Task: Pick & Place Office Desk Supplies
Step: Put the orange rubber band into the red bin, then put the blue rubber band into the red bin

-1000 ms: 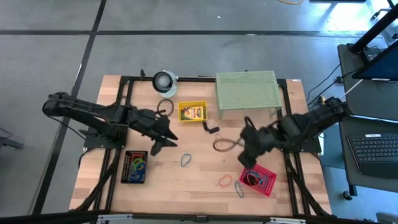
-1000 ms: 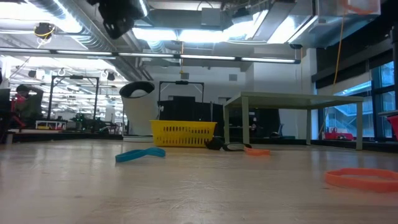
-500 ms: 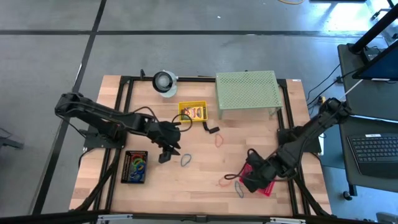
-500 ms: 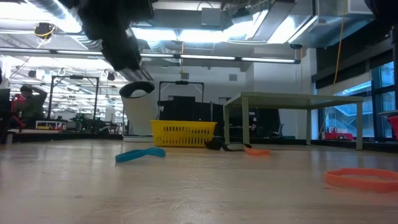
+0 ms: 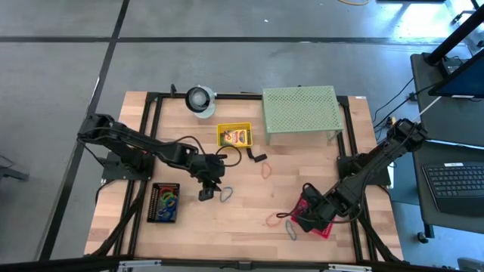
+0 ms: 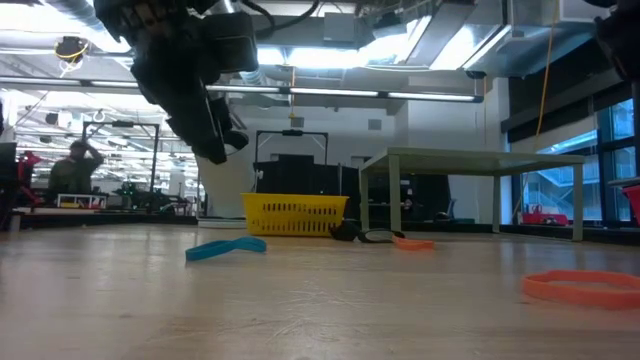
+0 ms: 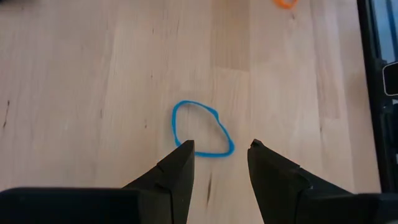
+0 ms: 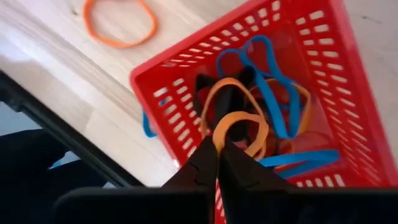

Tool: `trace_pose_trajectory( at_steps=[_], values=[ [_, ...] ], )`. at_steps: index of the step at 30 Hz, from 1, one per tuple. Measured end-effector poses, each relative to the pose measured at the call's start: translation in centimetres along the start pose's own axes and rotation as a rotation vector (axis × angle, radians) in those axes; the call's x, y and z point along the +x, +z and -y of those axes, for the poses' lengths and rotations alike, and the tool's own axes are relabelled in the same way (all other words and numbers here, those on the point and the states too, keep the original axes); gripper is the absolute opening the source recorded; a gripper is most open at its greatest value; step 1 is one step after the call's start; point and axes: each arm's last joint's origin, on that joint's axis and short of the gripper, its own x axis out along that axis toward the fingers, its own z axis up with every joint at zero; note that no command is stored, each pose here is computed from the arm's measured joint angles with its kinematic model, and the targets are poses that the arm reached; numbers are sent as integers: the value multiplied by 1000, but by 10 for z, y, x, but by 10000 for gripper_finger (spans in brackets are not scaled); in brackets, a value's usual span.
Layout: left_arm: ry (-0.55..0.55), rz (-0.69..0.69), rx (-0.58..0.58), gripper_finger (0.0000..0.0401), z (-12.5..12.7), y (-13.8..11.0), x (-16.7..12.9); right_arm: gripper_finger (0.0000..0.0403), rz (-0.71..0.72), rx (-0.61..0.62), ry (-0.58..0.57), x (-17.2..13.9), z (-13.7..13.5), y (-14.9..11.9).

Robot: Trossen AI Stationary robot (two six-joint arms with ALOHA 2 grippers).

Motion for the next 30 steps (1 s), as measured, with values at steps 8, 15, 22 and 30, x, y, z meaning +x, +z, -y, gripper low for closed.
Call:
trace_pose_trajectory(
  at_steps=[8, 15, 22, 30],
  values=[
    [-13, -13, 18, 143, 0, -1, 1, 66, 21, -2, 15, 0, -1, 1],
    [-56, -2, -25, 143, 2, 1, 1, 149, -30, 0, 3, 0, 0, -1],
    [-59, -8, -58, 143, 1, 1, 21, 176, -26, 5, 13, -9, -7, -2],
    [-9, -90, -74, 143, -7, -9, 47, 154, 81, -18, 15, -47, -26, -7]
  ],
)
